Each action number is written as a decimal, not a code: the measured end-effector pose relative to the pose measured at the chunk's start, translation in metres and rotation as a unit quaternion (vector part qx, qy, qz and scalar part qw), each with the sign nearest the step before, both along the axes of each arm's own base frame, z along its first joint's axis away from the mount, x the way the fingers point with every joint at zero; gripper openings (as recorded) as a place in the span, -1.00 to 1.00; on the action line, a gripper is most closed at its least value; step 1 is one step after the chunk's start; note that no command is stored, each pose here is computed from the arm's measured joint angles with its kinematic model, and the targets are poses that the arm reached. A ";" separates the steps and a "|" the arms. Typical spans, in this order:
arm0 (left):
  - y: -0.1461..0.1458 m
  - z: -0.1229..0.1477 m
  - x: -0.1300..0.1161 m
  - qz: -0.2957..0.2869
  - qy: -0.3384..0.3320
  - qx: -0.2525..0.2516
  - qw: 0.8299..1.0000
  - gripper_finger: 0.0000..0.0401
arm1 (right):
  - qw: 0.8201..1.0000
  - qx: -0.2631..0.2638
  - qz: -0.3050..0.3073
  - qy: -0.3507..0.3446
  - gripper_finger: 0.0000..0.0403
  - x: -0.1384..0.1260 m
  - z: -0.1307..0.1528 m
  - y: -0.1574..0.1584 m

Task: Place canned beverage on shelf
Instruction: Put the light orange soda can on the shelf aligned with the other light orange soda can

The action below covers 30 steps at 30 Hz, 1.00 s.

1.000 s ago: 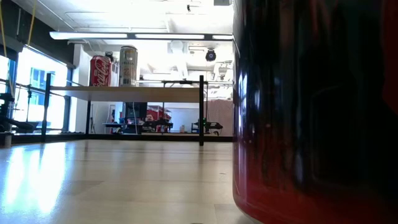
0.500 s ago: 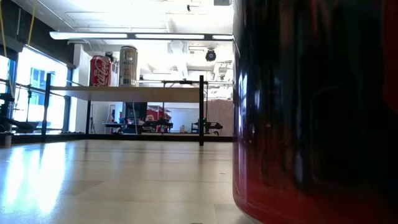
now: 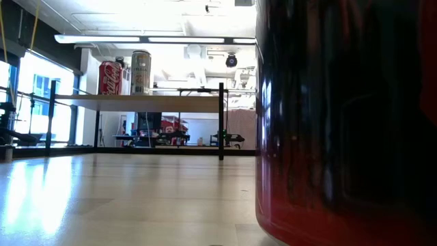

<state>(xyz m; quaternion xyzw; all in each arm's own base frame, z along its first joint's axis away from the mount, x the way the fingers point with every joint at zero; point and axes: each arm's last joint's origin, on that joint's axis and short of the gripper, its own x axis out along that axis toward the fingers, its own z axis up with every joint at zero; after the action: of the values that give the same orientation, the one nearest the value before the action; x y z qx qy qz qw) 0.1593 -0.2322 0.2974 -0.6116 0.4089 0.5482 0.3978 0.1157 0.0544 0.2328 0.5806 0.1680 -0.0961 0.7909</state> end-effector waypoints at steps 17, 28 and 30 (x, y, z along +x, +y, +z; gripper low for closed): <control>0.103 0.036 0.027 -0.077 -0.028 0.107 0.991 0.01 | 1.000 0.000 0.000 0.000 0.99 0.000 0.000 0.000; 0.170 0.036 0.058 -0.137 -0.006 0.174 0.975 0.01 | 1.000 0.000 0.000 0.000 0.99 0.000 0.000 0.000; 0.179 0.034 0.063 -0.144 0.006 0.177 0.974 0.01 | 1.000 0.000 0.000 0.000 0.99 0.000 0.000 0.000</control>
<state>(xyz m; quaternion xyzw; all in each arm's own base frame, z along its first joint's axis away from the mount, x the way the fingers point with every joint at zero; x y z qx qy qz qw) 0.2222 -0.0534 0.3315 -0.4627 0.3911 0.5529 0.5720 0.1157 0.0544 0.2329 0.5806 0.1679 -0.0962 0.7909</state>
